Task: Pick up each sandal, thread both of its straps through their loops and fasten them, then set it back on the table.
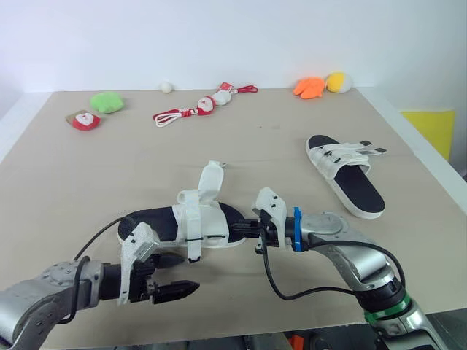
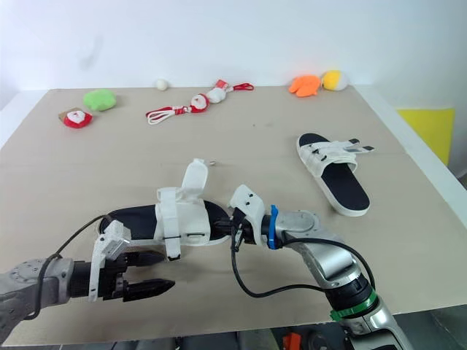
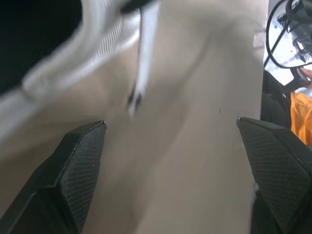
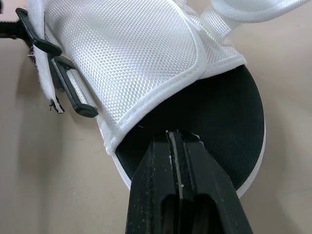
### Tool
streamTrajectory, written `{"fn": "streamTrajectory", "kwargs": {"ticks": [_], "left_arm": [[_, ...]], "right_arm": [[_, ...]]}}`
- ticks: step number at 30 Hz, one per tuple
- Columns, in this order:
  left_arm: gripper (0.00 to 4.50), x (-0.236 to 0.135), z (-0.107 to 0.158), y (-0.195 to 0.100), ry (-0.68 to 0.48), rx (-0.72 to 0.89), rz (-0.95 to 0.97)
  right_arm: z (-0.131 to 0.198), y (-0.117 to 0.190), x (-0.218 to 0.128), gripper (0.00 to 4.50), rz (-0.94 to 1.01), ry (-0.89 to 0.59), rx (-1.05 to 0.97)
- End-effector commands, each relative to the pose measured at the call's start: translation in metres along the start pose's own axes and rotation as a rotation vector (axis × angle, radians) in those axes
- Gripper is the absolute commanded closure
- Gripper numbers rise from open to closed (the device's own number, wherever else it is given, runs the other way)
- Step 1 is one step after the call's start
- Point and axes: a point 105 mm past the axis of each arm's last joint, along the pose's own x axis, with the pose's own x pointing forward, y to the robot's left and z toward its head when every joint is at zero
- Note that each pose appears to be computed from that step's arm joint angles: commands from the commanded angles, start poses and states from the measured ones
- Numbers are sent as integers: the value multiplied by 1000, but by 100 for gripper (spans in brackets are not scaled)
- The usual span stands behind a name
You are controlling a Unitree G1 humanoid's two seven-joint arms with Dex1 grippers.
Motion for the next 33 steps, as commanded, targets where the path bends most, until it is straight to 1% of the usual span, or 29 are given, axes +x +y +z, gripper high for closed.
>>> {"fn": "streamTrajectory", "kwargs": {"ticks": [1,6,9,13,16,17,25,33], "left_arm": [[7,4,5,3,-25,28,8],[7,11,15,2,-81,13,-28],[83,14,19,-4,-108,-17,-77],[265,15,15,-9,-89,-34,-104],[413,14,9,-14,-69,-49,-132],[441,13,7,-16,-59,-54,-141],[441,3,-23,-37,92,-66,-206],[441,5,-31,-47,112,-67,-227]], "right_arm": [[-7,5,3,450,27,26,20],[-7,5,3,450,22,24,21],[-6,5,4,450,20,22,21],[-6,5,4,450,17,19,24],[-6,6,4,450,17,18,25],[-6,6,4,450,17,18,26],[-5,5,4,450,14,16,27],[-5,5,6,450,19,13,26]]}}
